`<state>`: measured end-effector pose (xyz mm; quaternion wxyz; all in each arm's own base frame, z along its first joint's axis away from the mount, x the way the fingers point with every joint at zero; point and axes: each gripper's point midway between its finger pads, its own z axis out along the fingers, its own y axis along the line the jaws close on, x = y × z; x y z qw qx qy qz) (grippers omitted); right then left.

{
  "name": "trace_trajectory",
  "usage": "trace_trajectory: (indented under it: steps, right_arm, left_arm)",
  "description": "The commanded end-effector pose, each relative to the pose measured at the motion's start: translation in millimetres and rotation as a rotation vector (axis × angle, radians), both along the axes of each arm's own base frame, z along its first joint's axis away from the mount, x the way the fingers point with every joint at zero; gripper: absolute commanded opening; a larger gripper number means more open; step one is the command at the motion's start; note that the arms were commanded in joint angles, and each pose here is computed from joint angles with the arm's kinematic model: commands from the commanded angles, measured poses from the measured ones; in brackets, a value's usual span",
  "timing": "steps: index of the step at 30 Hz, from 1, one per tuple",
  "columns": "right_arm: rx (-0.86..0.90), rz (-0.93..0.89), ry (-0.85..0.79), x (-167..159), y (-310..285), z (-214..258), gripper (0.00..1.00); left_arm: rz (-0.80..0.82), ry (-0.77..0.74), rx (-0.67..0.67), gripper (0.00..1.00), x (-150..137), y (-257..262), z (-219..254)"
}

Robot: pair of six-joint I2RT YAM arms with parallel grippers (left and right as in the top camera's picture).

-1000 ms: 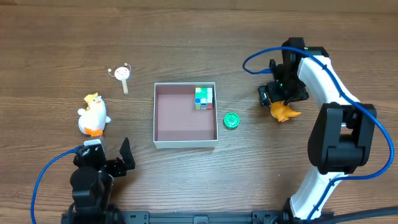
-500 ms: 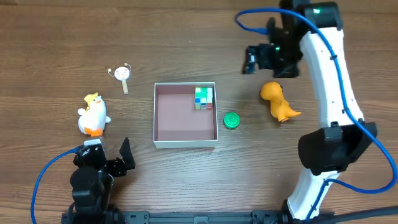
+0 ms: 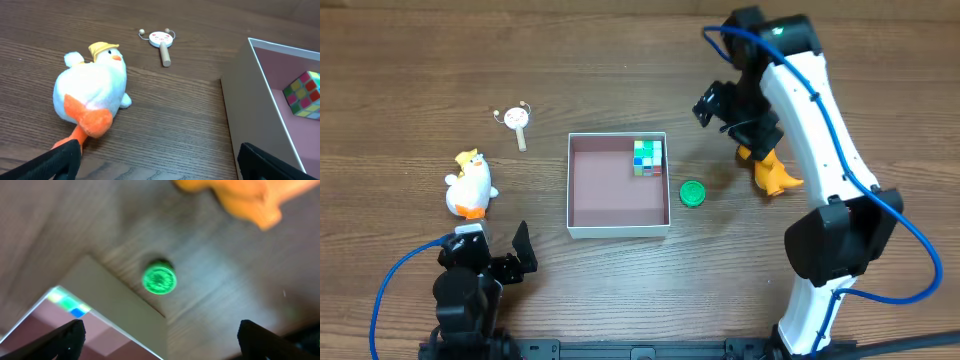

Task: Pack container
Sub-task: 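Move the right gripper over the orange dinosaur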

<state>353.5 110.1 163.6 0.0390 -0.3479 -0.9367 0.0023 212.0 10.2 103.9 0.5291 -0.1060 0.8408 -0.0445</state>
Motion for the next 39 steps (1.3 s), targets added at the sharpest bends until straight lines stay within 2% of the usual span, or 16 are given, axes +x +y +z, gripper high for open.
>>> trace_trajectory:
  steps: [1, 6, 10, 12, 18, 21, 23, 26, 28, 35, 39]
  right_arm:
    - [-0.117, -0.319, 0.108, -24.8, -11.0, -30.3, 1.00]
    - [-0.092, -0.403, 0.111, -17.2, -23.8, -54.8, 1.00]
    - [-0.059, -0.489, 0.136, -22.0, -6.7, -65.6, 1.00]
    - [-0.055, -0.459, 0.123, -23.3, 5.9, -78.2, 1.00]
    - [-0.094, -0.426, 0.185, -45.5, 5.4, -77.3, 1.00]
    - [-0.112, -0.396, 0.139, -55.4, -5.5, -60.1, 1.00]
    - [-0.114, -0.394, 0.085, -76.7, -17.6, -45.5, 1.00]
    - [-0.076, -0.397, -0.004, -97.9, -26.5, -53.5, 1.00]
    - [-0.037, -0.400, -0.073, -94.2, -25.6, -61.8, 1.00]
    - [0.073, -0.347, -0.260, -43.5, -7.5, -58.2, 1.00]
    - [0.062, -0.347, -0.211, -38.5, -3.6, -77.7, 1.00]
  left_arm:
    - [0.002, 0.002, 0.019, 1.00, 0.1, 2.2, -1.1]
    - [0.002, 0.002, 0.019, 1.00, 0.0, 2.2, -1.1]
    - [0.002, 0.002, 0.019, 1.00, 0.0, 2.2, -1.1]
    - [0.002, 0.002, 0.019, 1.00, 0.0, 2.2, -1.1]
    - [0.002, 0.002, 0.019, 1.00, 0.1, 2.2, -1.0]
    - [0.002, 0.002, 0.019, 1.00, 0.0, 2.2, -1.1]
    - [0.002, 0.002, 0.019, 1.00, 0.0, 2.2, -1.1]
    - [0.002, 0.002, 0.019, 1.00, 0.0, 2.2, -1.1]
    - [0.002, 0.002, 0.019, 1.00, 0.0, 2.2, -1.1]
    - [0.002, 0.002, 0.019, 1.00, 0.0, 2.2, -1.1]
    - [0.002, 0.002, 0.019, 1.00, 0.0, 2.2, -1.2]
